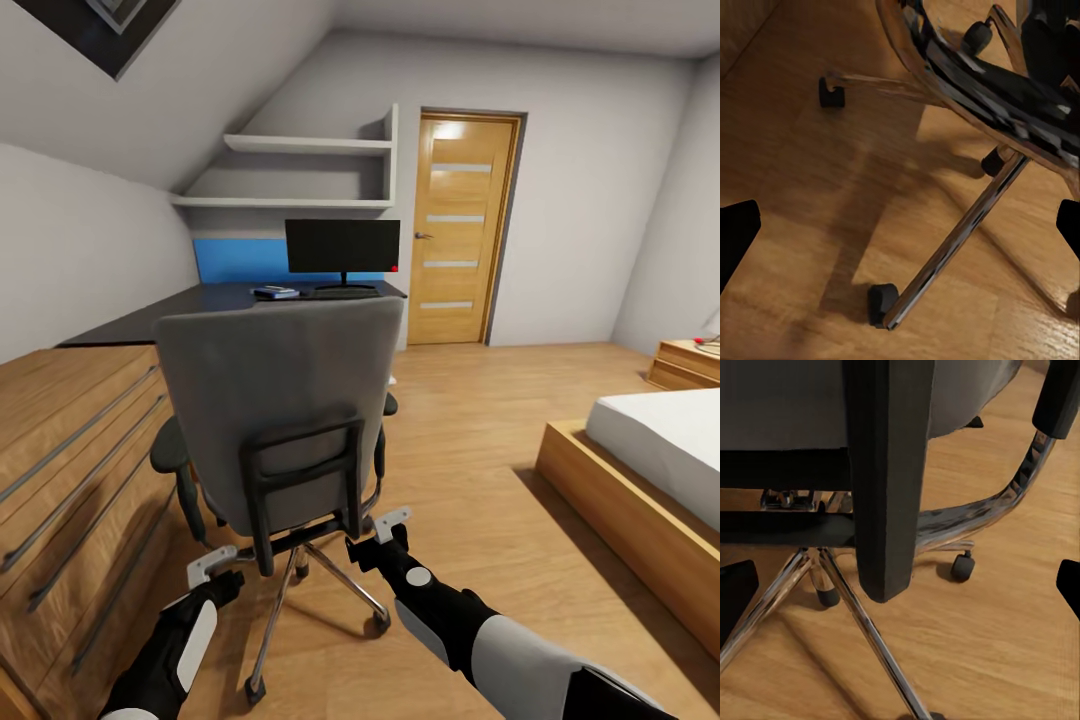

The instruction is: In the bedroom, organize the workspace by keeping the computer under the desk, ensuring the monitor is on the desk, placing the keyboard on the desk next to the monitor, placing the mouse on the desk next to the keyboard, moving the folder from the swivel chair onto the desk next to the mouse, stacking the notebook on top of the folder with the pen on top of the notebook, and positioning the swivel chair next to the desk.

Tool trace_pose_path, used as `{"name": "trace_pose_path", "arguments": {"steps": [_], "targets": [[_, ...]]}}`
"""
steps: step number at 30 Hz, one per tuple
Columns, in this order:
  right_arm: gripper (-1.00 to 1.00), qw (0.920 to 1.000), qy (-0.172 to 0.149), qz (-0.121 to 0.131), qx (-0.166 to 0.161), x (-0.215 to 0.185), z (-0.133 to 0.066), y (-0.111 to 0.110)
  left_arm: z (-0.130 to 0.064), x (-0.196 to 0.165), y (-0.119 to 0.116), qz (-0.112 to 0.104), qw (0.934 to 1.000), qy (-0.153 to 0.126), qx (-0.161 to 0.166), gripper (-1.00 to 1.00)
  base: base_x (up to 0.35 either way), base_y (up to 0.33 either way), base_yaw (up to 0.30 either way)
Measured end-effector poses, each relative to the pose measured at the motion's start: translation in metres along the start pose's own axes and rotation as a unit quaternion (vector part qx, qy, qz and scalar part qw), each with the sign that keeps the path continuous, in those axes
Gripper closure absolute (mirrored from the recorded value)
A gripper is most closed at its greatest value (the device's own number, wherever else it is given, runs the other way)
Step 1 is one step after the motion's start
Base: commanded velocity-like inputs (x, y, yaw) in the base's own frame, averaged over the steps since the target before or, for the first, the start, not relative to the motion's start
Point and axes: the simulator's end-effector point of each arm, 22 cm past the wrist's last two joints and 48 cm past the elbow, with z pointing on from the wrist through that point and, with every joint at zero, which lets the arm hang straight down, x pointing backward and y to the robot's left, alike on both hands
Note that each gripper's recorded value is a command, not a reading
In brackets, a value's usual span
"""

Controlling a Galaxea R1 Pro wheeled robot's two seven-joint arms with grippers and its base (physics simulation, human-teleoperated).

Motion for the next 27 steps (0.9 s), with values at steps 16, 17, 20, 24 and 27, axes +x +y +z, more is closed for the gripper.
{"name": "trace_pose_path", "arguments": {"steps": [16, 17, 20, 24, 27], "targets": [[-1.0, 1.0, 0.0, 0.0, 0.0, 0.0003, 0.0001, 0.0, 0.0, -0.001, -0.0003, -0.001, 1.0, -0.001, 0.0, -1.0, 0.031, 0.0, 0.0], [-1.0, 1.0, 0.0, 0.0, 0.0, 0.0003, 0.0, 0.0, 0.0, -0.0009, -0.0006, -0.001, 1.0, -0.001, 0.001, -1.0, 0.115, 0.0, 0.0], [-1.0, 1.0, 0.0, 0.0, 0.0, 0.0, 0.0001, 0.0, -0.0001, -0.0007, -0.0011, -0.001, 1.0, -0.001, 0.001, -1.0, 0.137, 0.0, 0.0], [-1.0, 1.0, 0.0, 0.0, 0.0, -0.0002, 0.0001, 0.0001, -0.0001, -0.0017, -0.0008, 0.0, 1.0, -0.004, 0.0, -1.0, 0.154, -0.057, 0.0], [-1.0, 1.0, 0.0, 0.0, 0.0, -0.0002, 0.0, 0.0003, -0.0002, -0.0025, -0.0012, -0.002, 1.0, -0.006, 0.001, -1.0, 0.159, -0.133, 0.0]]}}
